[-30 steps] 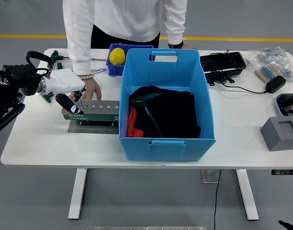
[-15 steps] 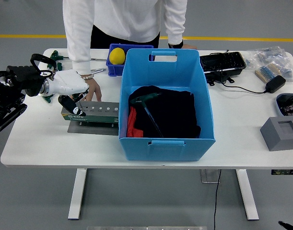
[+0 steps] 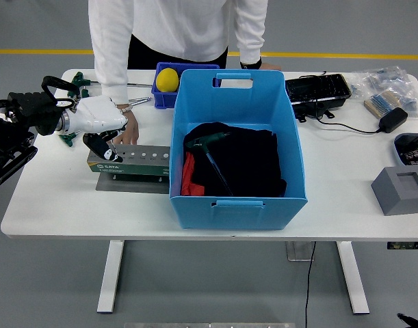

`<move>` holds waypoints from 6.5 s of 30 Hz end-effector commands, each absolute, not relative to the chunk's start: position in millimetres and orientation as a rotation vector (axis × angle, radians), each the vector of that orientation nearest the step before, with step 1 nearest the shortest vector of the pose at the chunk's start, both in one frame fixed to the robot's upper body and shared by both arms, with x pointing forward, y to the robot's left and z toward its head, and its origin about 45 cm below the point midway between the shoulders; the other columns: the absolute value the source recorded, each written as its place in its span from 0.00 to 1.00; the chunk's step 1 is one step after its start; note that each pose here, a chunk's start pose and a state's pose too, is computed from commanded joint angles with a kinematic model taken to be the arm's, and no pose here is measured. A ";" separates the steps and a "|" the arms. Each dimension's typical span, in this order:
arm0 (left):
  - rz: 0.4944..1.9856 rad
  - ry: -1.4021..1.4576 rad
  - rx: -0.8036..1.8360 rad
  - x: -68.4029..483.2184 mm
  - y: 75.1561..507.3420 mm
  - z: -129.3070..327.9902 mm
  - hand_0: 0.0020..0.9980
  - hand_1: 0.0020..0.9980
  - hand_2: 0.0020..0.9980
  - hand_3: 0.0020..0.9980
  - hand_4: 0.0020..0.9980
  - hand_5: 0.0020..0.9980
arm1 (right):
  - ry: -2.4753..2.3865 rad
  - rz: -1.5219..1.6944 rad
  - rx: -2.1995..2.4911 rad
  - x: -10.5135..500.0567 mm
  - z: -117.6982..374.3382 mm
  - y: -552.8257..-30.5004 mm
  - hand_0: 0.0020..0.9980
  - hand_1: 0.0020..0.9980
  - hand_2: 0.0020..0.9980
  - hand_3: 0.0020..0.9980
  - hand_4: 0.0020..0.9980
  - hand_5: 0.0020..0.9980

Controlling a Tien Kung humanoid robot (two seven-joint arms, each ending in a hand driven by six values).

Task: Lift tool from toolbox,place it in box,lift tool from toolbox,place it in box

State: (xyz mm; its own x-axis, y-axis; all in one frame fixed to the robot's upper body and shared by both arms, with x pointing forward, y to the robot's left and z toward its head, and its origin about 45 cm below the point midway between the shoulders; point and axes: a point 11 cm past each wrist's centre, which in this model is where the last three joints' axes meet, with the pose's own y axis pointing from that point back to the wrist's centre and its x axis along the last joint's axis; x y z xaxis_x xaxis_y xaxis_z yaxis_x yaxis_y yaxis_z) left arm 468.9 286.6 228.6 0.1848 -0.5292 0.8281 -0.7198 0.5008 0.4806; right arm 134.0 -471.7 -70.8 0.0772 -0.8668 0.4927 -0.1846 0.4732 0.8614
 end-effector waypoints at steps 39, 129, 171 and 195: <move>0.401 -1.594 0.834 473.4 271.1 275.0 0.04 0.00 0.00 0.03 0.87 0.46 | -1.432 -0.659 0.991 135.9 -69.9 -472.6 0.62 0.60 0.67 0.54 0.78 0.66; 0.528 -1.135 0.375 455.9 58.1 268.9 0.49 0.61 0.72 0.65 0.92 0.63 | -1.424 -0.628 1.007 151.0 -63.3 -475.6 0.62 0.60 0.67 0.54 0.78 0.66; 1.395 0.285 -0.183 366.3 278.8 205.5 0.60 0.65 0.77 0.71 0.91 0.73 | -1.424 -0.659 0.993 130.8 -74.1 -467.1 0.62 0.60 0.67 0.54 0.77 0.66; 1.394 0.234 -0.231 362.0 282.8 198.6 1.00 1.00 1.00 0.90 0.97 0.96 | -1.416 -0.650 1.001 134.3 -72.6 -468.1 0.62 0.59 0.67 0.54 0.77 0.66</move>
State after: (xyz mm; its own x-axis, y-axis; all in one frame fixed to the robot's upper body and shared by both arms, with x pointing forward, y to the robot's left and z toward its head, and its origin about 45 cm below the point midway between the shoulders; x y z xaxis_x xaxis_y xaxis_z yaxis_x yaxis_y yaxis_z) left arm 362.0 282.8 198.6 0.1603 0.9412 -0.2973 -0.9867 0.1609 -0.0226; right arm 134.3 -468.1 -72.6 0.0956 -0.8649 0.4928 -0.1909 0.4699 0.8618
